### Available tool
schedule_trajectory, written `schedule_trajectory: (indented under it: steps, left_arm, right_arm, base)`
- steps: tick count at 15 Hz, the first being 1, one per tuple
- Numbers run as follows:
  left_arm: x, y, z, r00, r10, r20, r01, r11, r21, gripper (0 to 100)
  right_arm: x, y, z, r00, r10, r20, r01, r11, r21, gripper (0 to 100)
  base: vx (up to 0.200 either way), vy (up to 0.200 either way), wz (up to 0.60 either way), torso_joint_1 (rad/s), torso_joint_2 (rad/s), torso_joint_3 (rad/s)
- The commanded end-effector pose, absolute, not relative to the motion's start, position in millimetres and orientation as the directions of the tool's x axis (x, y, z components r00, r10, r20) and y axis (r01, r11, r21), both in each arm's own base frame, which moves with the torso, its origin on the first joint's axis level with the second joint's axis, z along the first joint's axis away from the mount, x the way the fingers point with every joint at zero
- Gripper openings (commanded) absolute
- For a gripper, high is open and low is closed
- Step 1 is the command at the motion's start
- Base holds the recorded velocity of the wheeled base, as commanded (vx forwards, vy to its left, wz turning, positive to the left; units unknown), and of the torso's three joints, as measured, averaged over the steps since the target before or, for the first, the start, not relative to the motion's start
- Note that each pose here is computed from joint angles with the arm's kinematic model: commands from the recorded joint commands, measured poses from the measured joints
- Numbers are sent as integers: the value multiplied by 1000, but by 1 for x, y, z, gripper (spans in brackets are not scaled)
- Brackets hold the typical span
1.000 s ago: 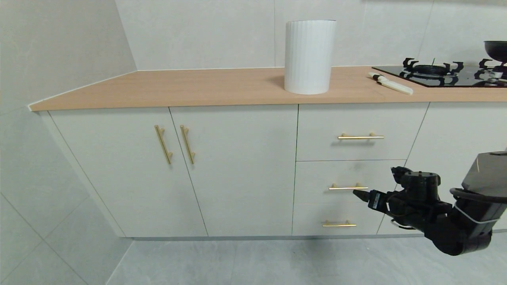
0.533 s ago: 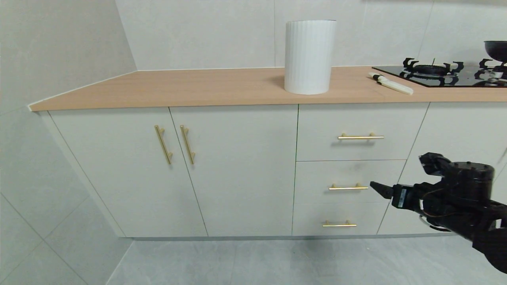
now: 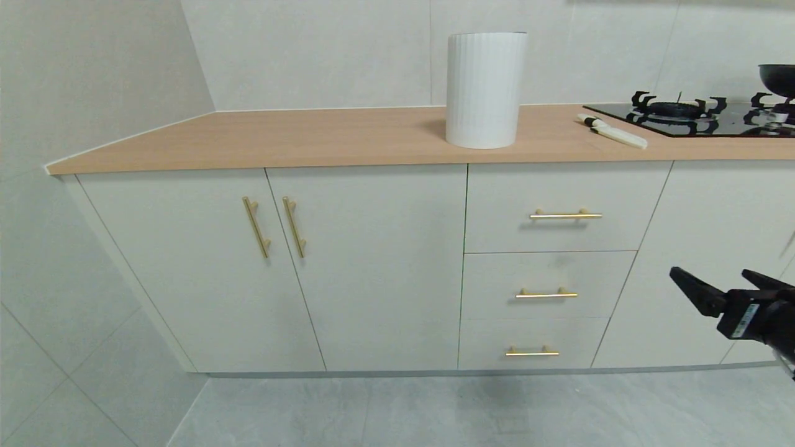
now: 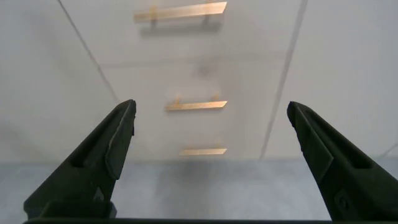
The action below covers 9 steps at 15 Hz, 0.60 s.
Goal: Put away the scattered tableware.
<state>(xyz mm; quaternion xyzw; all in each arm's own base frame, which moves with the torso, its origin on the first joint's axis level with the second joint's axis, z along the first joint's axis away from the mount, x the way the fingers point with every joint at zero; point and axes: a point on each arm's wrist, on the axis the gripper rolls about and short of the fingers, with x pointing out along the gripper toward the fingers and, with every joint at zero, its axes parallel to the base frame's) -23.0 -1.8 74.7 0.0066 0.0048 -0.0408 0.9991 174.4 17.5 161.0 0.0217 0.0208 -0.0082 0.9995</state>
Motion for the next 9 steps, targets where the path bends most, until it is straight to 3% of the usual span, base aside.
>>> schedule_trajectory:
  steps: [1,9]
  left_arm:
    - [-23,-2,75,997,-81,-11,81,997,13,100]
    - [-23,-2,75,997,-81,-11,81,997,13,100]
  right_arm:
    - [133,12,188,991,-61,122,61,998,2,100]
    - [-31,-8,190,983,-87,160,95,995,-41,100]
  base:
    - [0,0,0,0,0,0]
    - [0,0,0,0,0,0]
